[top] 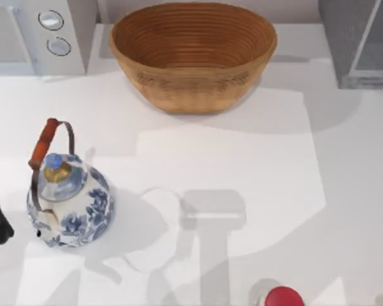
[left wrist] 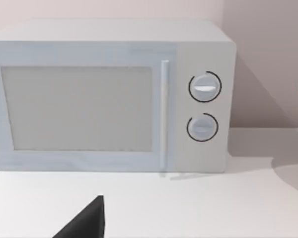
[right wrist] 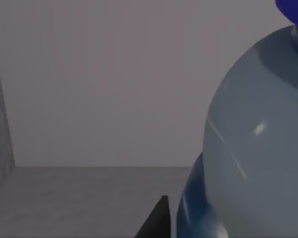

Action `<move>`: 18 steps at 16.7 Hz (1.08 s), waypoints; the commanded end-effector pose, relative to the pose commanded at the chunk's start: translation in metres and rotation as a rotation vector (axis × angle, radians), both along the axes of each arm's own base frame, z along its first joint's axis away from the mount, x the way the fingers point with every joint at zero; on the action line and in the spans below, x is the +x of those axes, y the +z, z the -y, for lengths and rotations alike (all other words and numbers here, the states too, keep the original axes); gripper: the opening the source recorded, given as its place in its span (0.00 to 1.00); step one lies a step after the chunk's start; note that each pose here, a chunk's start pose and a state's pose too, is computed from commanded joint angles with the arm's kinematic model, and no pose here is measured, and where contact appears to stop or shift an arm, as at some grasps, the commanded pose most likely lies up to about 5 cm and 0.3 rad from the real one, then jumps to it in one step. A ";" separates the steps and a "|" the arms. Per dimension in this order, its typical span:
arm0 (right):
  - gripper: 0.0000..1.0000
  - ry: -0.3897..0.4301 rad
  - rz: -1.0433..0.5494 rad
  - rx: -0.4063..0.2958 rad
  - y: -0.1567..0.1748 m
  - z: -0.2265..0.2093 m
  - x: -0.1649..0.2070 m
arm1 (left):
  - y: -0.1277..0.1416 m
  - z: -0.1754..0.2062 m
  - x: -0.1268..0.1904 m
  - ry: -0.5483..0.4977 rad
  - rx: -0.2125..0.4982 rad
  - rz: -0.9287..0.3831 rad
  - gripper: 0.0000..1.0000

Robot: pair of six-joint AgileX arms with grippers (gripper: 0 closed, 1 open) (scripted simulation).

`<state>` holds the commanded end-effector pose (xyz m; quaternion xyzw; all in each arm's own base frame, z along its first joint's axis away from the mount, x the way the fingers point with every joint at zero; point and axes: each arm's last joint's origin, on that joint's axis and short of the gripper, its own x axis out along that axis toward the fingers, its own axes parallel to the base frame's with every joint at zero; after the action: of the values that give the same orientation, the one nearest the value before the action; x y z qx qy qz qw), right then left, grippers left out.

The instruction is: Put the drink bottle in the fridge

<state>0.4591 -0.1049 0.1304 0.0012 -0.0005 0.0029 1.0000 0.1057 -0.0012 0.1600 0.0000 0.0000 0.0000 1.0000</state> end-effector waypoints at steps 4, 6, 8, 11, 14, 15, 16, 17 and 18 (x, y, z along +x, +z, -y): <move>0.01 0.007 0.012 -0.001 0.003 -0.001 0.025 | 0.000 0.000 0.000 0.000 0.000 0.000 1.00; 0.01 0.006 0.009 -0.001 0.004 -0.002 0.038 | 0.000 0.000 0.000 0.000 0.000 0.000 1.00; 0.01 0.000 -0.011 0.001 -0.001 -0.002 0.045 | 0.000 0.000 0.000 0.000 0.000 0.000 1.00; 0.01 -0.002 -0.014 0.001 -0.002 -0.002 0.045 | 0.000 0.000 0.000 0.000 0.000 0.000 1.00; 0.16 -0.002 -0.014 0.001 -0.002 -0.002 0.045 | 0.000 0.000 0.000 0.000 0.000 0.000 1.00; 0.23 -0.002 -0.014 0.001 -0.002 -0.002 0.045 | 0.000 0.000 0.000 0.000 0.000 0.000 1.00; 0.31 -0.002 -0.014 0.001 -0.002 -0.002 0.045 | 0.000 0.000 0.000 0.000 0.000 0.000 1.00; 0.38 -0.002 -0.014 0.001 -0.002 -0.002 0.045 | 0.000 0.000 0.000 0.000 0.000 0.000 1.00; 0.46 -0.002 -0.014 0.001 -0.002 -0.002 0.045 | 0.000 0.000 0.000 0.000 0.000 0.000 1.00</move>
<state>0.5044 -0.1031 0.1283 0.0018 0.0066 0.0018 1.0000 0.1057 -0.0012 0.1600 0.0000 0.0000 0.0000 1.0000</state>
